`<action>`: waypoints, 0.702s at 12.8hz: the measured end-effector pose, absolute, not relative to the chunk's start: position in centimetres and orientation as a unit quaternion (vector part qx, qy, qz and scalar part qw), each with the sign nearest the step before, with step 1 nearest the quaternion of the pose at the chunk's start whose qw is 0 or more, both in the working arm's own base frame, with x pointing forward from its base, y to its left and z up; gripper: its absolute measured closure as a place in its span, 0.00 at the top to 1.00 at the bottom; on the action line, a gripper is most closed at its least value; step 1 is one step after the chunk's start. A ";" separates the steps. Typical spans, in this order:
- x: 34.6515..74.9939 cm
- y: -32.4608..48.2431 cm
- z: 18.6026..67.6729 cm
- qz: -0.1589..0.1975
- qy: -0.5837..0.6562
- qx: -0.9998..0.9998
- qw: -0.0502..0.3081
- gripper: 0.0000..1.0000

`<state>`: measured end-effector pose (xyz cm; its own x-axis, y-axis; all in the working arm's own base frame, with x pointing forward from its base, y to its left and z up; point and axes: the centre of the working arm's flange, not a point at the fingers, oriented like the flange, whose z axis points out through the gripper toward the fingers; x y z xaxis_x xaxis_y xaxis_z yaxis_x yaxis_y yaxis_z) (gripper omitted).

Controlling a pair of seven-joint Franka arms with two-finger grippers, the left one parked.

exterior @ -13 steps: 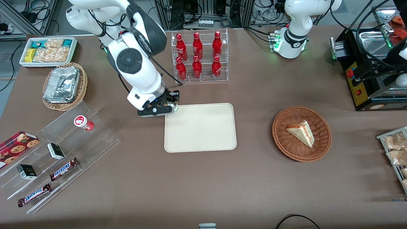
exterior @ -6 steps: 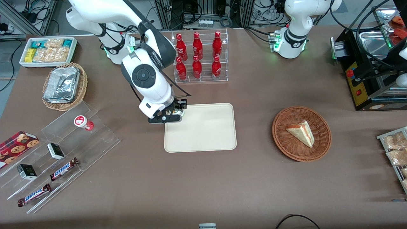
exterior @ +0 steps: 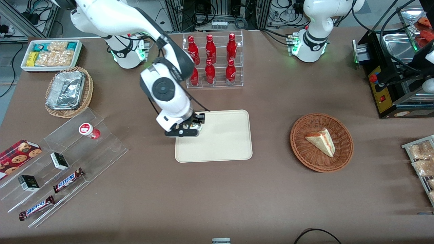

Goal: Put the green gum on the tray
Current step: 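Carry the held green cup over the beige tray, then lower the green cup onto the tray and open the right gripper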

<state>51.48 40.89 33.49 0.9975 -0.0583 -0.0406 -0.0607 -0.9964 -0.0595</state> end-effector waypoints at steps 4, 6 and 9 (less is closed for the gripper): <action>48.8 45.1 29.5 -0.011 0.041 -0.999 0.002 0.59; 48.8 45.6 27.9 -0.012 0.046 -0.999 0.008 0.59; 48.7 45.9 25.9 -0.013 0.047 -0.999 0.013 0.59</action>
<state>48.75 45.93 25.88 0.9952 -0.0950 0.0239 -0.0944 -0.9952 -0.0271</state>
